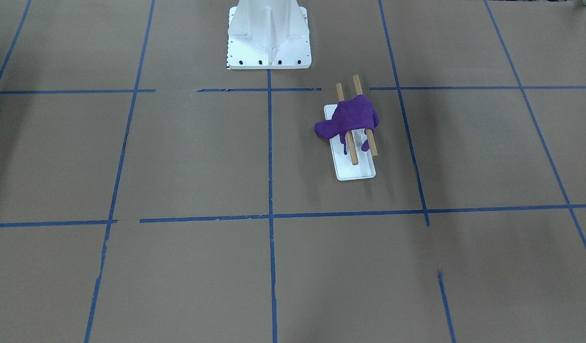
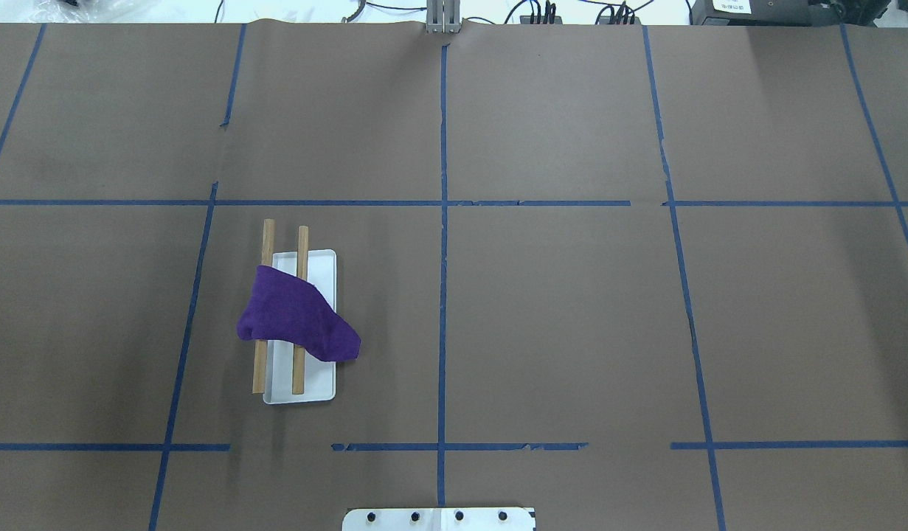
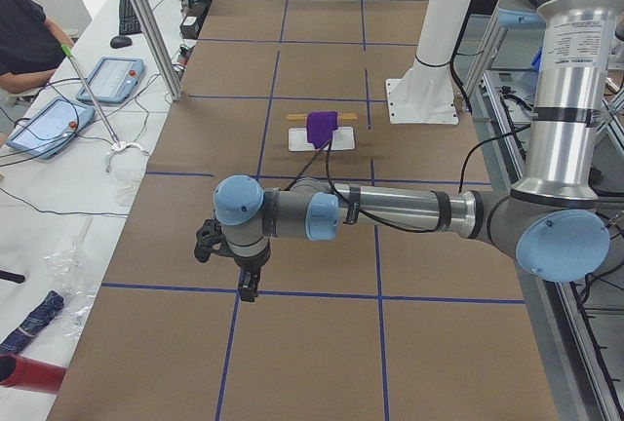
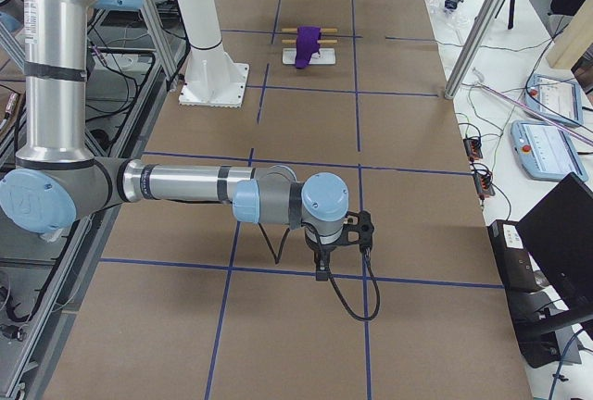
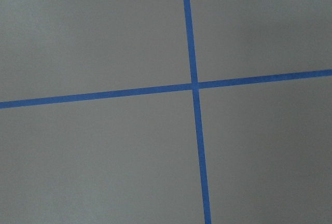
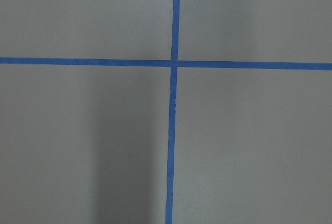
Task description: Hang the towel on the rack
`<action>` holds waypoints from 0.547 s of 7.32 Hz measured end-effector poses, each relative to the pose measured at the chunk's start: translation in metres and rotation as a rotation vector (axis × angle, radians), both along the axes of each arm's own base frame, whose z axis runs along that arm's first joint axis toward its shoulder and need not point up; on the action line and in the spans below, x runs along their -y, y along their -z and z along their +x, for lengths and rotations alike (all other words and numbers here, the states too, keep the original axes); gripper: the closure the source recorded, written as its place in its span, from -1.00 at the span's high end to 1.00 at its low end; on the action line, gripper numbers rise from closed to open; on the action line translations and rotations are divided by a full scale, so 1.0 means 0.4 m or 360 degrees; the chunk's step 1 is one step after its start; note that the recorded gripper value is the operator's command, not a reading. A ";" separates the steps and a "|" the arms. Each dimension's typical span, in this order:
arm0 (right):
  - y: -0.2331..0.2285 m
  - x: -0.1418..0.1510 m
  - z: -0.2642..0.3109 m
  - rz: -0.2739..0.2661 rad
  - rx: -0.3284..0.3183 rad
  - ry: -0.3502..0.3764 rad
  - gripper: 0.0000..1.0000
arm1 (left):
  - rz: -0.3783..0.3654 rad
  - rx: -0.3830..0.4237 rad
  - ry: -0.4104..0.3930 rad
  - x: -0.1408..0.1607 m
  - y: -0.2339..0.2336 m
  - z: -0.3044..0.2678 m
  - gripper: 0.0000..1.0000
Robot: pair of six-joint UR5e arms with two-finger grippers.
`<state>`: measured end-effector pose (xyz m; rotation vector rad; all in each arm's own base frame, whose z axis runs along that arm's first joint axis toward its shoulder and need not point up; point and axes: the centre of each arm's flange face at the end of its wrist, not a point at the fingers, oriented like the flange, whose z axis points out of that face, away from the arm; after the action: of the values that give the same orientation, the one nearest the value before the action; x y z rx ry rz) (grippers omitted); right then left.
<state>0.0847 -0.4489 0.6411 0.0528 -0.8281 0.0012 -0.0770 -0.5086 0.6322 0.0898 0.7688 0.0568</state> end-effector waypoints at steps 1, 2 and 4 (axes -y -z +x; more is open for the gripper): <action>-0.001 0.000 0.001 -0.0001 0.0000 -0.0001 1.00 | 0.0013 0.0001 0.0018 -0.005 -0.009 0.000 1.00; -0.001 0.000 0.001 -0.0001 -0.0001 -0.0001 1.00 | 0.0019 0.0002 0.0025 -0.007 -0.014 0.000 1.00; -0.002 0.000 0.001 -0.0002 -0.0002 -0.0001 1.00 | 0.0023 0.0002 0.0030 -0.007 -0.013 0.000 1.00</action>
<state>0.0849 -0.4490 0.6417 0.0519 -0.8267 0.0020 -0.0769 -0.5057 0.6376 0.1108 0.7662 0.0447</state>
